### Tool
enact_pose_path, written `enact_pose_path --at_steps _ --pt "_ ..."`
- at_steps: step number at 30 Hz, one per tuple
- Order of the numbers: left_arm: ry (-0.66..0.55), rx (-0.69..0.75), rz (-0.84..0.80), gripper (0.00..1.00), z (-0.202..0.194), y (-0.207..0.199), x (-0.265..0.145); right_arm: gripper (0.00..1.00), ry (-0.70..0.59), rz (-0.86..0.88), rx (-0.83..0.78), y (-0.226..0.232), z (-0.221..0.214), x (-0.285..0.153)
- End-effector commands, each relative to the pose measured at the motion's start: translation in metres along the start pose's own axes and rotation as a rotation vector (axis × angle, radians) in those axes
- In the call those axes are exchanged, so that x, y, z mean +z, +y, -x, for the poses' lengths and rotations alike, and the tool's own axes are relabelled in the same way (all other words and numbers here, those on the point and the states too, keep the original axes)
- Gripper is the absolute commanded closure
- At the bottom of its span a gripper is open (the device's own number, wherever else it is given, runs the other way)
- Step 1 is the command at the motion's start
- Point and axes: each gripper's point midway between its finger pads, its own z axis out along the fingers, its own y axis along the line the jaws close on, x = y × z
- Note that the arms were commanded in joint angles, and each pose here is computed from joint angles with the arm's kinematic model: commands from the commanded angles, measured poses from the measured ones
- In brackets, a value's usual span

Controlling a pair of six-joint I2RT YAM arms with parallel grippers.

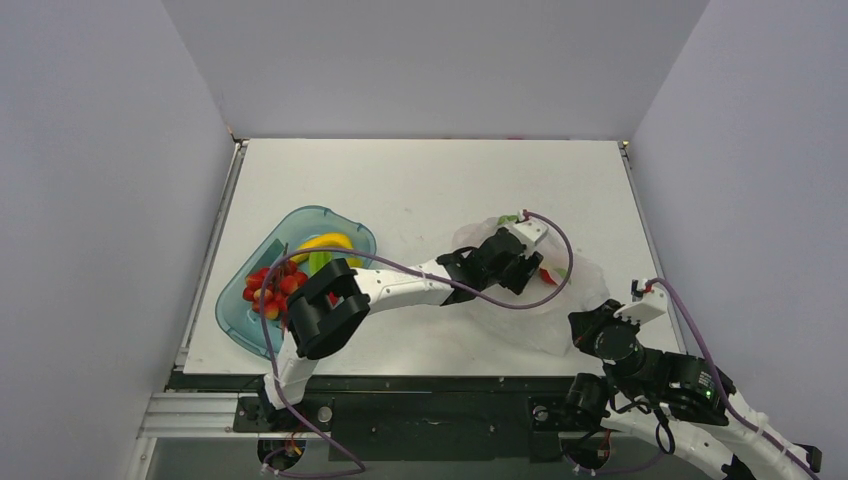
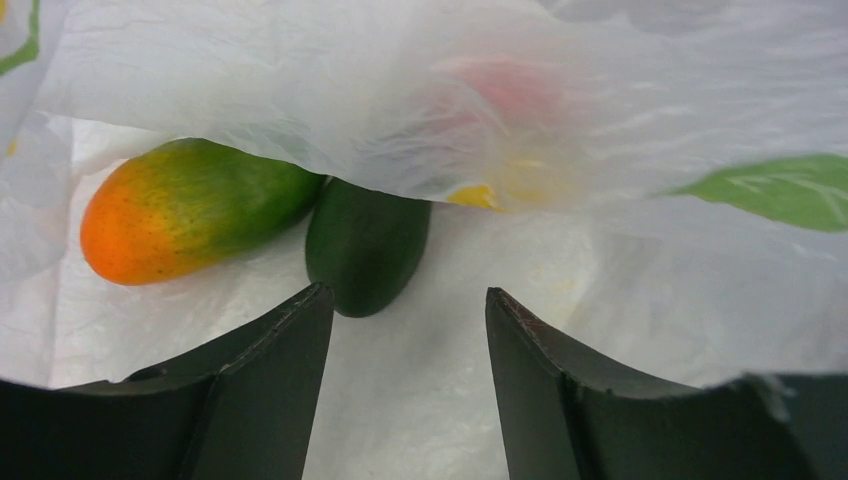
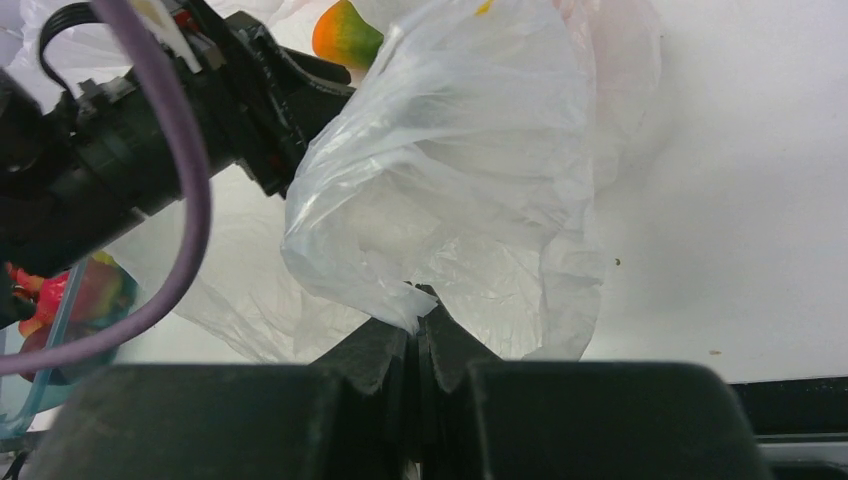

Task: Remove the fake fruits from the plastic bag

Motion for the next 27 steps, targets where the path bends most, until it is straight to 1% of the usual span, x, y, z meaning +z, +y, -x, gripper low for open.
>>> enact_pose_path --at_steps 1,6,9,12,18,22,27 --pt "-0.065 0.011 0.055 0.44 0.022 0.009 0.017 1.00 -0.018 0.010 -0.002 0.003 0.003 0.002" --pt "-0.058 0.026 0.071 0.39 0.016 0.017 0.036 1.00 -0.017 0.014 -0.002 0.004 0.003 0.001" --pt "-0.043 0.022 0.049 0.39 0.009 0.014 0.045 1.00 -0.015 0.013 -0.004 0.004 0.002 0.002" --pt "-0.026 0.022 0.038 0.40 -0.003 0.011 0.053 1.00 -0.016 0.013 -0.005 0.004 0.003 0.002" --pt "0.016 0.013 0.053 0.44 -0.024 0.014 0.063 1.00 -0.013 0.015 -0.008 0.005 0.002 0.002" --pt "0.023 0.010 0.060 0.51 -0.026 0.017 0.065 1.00 -0.014 0.014 -0.007 0.004 0.002 0.002" --pt "0.005 0.014 0.037 0.67 -0.017 0.013 0.063 1.00 -0.014 0.014 -0.006 0.005 0.002 0.002"
